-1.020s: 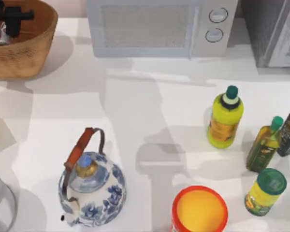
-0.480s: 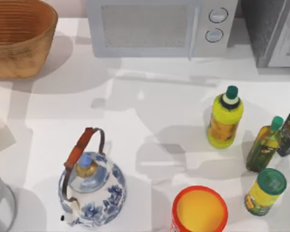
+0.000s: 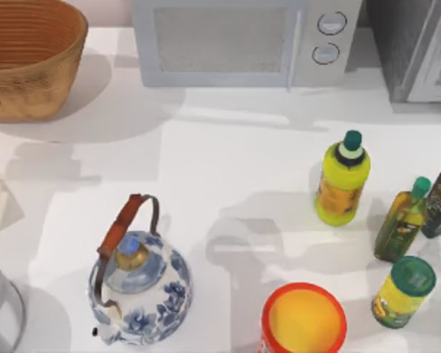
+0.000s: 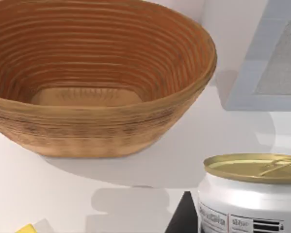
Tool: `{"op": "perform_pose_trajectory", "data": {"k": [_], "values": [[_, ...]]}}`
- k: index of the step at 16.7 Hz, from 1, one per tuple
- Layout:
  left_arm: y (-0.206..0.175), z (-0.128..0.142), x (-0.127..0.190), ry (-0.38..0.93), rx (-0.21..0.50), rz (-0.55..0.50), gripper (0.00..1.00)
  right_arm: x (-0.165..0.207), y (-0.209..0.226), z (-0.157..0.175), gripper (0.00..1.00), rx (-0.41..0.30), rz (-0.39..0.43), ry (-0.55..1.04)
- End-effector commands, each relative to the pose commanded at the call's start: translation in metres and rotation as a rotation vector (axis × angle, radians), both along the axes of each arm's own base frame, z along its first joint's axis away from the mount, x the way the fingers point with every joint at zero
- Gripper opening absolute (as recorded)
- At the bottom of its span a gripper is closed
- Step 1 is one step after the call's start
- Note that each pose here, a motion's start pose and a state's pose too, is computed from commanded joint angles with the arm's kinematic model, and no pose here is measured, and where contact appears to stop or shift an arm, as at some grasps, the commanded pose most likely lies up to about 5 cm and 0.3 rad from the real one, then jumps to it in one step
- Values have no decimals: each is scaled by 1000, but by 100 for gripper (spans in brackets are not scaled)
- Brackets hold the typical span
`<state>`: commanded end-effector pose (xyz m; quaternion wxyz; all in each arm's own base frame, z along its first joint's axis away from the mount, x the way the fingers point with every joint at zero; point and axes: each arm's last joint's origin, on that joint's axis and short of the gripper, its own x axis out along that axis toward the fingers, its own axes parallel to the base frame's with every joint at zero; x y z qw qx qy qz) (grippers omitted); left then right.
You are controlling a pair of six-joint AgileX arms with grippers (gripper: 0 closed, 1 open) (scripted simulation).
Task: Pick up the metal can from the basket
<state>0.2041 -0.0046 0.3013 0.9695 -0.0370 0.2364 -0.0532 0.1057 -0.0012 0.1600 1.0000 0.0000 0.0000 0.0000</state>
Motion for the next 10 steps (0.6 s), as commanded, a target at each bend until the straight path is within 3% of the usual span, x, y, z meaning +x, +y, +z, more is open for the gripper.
{"op": "perform_pose_trajectory", "data": {"k": [4,10], "values": [[-1,-63,-71,-198,14,16,0,0,0,0,100,0,0,0],[1,-131,-97,-430,54,76,0,0,0,0,100,0,0,0]]}}
